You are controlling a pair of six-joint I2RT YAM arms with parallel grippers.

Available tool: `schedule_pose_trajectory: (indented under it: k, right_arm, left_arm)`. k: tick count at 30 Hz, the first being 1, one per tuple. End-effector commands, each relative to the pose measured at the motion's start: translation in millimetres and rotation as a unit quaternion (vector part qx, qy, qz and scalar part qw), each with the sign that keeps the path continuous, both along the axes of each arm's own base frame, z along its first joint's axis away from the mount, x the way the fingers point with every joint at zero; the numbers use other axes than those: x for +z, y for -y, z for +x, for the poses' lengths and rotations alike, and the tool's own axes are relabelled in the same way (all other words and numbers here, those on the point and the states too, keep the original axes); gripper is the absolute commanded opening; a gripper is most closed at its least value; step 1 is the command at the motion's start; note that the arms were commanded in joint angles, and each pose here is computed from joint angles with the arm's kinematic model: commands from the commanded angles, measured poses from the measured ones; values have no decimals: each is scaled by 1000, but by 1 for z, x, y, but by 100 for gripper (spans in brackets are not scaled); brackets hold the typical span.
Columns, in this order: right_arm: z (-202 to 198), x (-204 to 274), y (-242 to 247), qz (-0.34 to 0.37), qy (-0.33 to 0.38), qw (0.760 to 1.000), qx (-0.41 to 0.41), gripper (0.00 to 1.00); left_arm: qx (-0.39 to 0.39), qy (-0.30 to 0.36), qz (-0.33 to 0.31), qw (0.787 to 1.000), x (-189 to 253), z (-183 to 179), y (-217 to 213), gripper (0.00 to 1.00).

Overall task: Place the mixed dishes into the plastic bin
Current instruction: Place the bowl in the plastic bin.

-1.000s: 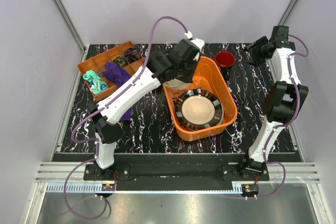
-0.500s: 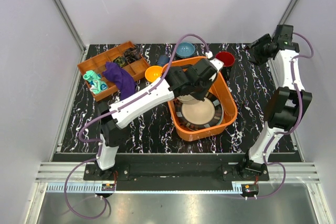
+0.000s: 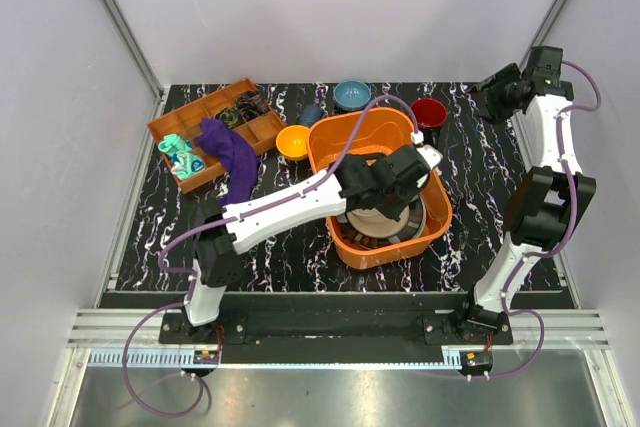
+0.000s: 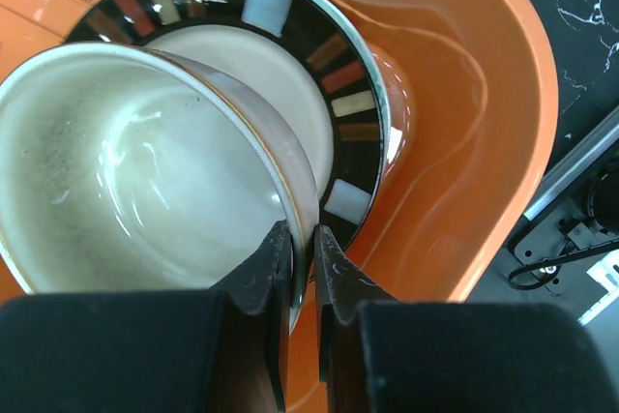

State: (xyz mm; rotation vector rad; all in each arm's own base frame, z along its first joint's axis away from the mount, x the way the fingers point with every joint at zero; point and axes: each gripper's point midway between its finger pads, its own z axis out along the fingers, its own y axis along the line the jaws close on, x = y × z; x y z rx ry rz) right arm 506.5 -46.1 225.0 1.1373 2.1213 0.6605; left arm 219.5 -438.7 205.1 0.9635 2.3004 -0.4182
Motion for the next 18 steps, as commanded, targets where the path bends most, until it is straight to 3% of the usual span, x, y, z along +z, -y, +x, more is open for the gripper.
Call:
schedule_pose_trajectory:
  k: [1, 18]
  right_arm:
    - [6, 50, 0, -10, 63, 998, 12, 67]
    - [-2, 65, -4, -16, 62, 998, 29, 67]
  left_arm:
    - [4, 51, -67, 996, 29, 13, 23, 0]
    - [1, 54, -42, 998, -6, 20, 31, 0]
